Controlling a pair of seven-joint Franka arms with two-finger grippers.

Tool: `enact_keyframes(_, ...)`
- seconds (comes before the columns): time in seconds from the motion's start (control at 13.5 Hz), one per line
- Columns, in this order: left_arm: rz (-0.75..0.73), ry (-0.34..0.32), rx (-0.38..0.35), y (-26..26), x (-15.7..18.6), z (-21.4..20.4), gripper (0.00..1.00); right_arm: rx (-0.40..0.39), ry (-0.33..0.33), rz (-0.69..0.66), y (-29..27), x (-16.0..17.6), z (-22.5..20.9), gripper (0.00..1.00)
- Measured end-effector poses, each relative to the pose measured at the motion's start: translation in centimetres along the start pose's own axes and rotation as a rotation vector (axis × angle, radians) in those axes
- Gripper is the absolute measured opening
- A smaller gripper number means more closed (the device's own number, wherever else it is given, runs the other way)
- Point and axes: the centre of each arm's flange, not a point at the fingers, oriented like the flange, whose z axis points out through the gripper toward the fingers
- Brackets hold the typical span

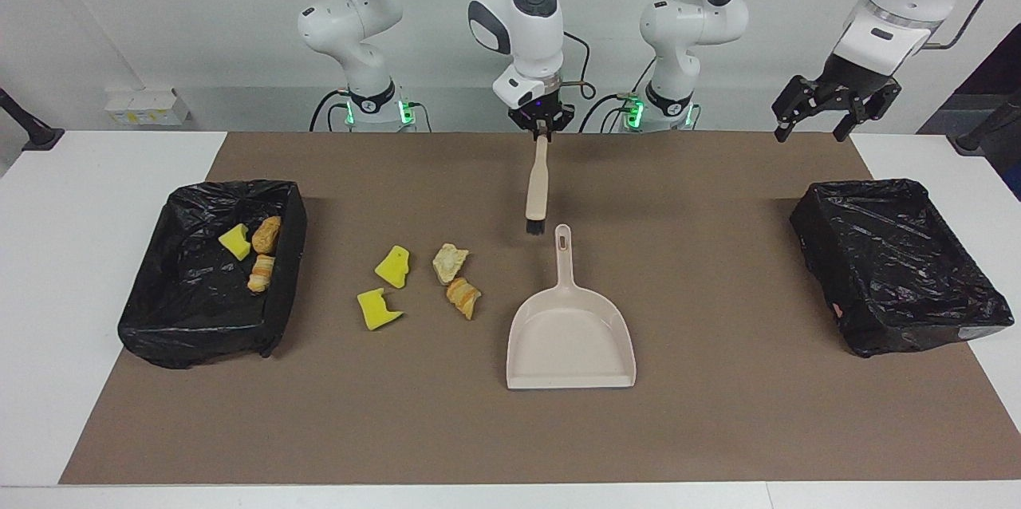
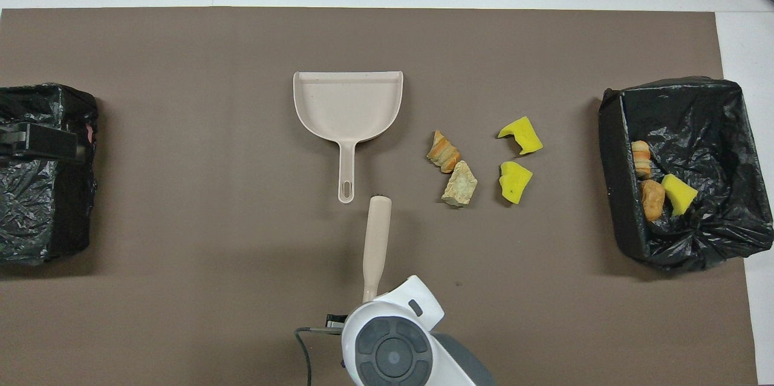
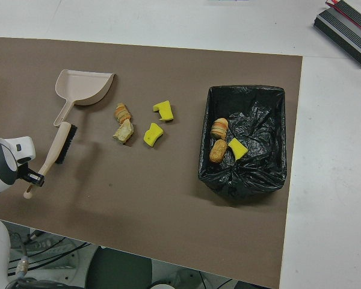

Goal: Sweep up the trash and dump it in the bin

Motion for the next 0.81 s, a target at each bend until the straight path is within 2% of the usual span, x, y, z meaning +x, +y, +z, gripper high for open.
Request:
enact_keyframes(0.22, -0.002, 0.0, 0.0, -0.1, 0.2, 0.3, 1.0, -0.06, 0.036, 0.061, 4.2, 2.7, -2.8, 0.26)
enact_keyframes(0.52, 0.012, -0.014, 0.0, 0.6, 0.1, 0.7, 1.0, -0.157, 0.078, 0.156, 10.3, 8.5, -2.6, 0.26)
enact_keyframes(0.81, 0.012, -0.083, 0.003, 0.6, -0.8, 1.1, 1.0, -0.259, 0.077, 0.128, 16.6, 13.4, -2.3, 0.26)
